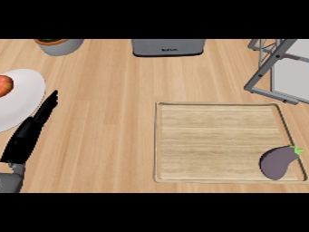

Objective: Pick the croissant from the tray and place it in the tiered shelf

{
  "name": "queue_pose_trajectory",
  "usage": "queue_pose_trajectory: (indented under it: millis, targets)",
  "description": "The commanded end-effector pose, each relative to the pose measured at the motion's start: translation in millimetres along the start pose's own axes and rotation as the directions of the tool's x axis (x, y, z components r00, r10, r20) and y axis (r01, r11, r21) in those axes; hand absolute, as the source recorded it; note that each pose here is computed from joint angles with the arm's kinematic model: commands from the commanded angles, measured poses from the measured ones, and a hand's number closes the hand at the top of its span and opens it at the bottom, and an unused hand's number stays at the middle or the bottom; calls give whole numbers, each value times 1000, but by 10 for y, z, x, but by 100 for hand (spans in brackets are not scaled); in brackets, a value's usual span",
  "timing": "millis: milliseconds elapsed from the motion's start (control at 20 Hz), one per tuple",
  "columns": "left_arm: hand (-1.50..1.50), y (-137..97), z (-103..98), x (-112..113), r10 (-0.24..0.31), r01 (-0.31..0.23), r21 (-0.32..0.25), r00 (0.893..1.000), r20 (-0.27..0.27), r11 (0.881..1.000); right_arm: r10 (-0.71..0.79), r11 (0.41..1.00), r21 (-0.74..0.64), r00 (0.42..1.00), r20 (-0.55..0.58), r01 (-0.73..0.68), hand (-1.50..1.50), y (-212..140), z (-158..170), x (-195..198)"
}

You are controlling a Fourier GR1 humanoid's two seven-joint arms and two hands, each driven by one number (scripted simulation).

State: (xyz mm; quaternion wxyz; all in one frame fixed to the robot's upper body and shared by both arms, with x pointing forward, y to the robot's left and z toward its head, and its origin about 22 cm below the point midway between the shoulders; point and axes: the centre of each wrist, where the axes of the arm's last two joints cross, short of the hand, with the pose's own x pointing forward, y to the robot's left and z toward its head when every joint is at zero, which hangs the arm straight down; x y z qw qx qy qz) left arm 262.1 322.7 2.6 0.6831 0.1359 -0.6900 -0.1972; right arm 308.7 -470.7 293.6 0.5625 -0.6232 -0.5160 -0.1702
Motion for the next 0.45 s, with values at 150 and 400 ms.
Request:
queue_pose_trajectory:
  millis: [150, 400]
  targets:
    - [0, 42, 135, -63, -3, 3, 25, 1000, 3, 1000, -59, 995, 77, 998, -26, 60, -150, -902, 82, -470]
    - [0, -142, 117, -36, 14, -14, 1, 1000, 2, 1000, -96, 993, 66, 995, 20, 94, -150, -1376, 324, -938]
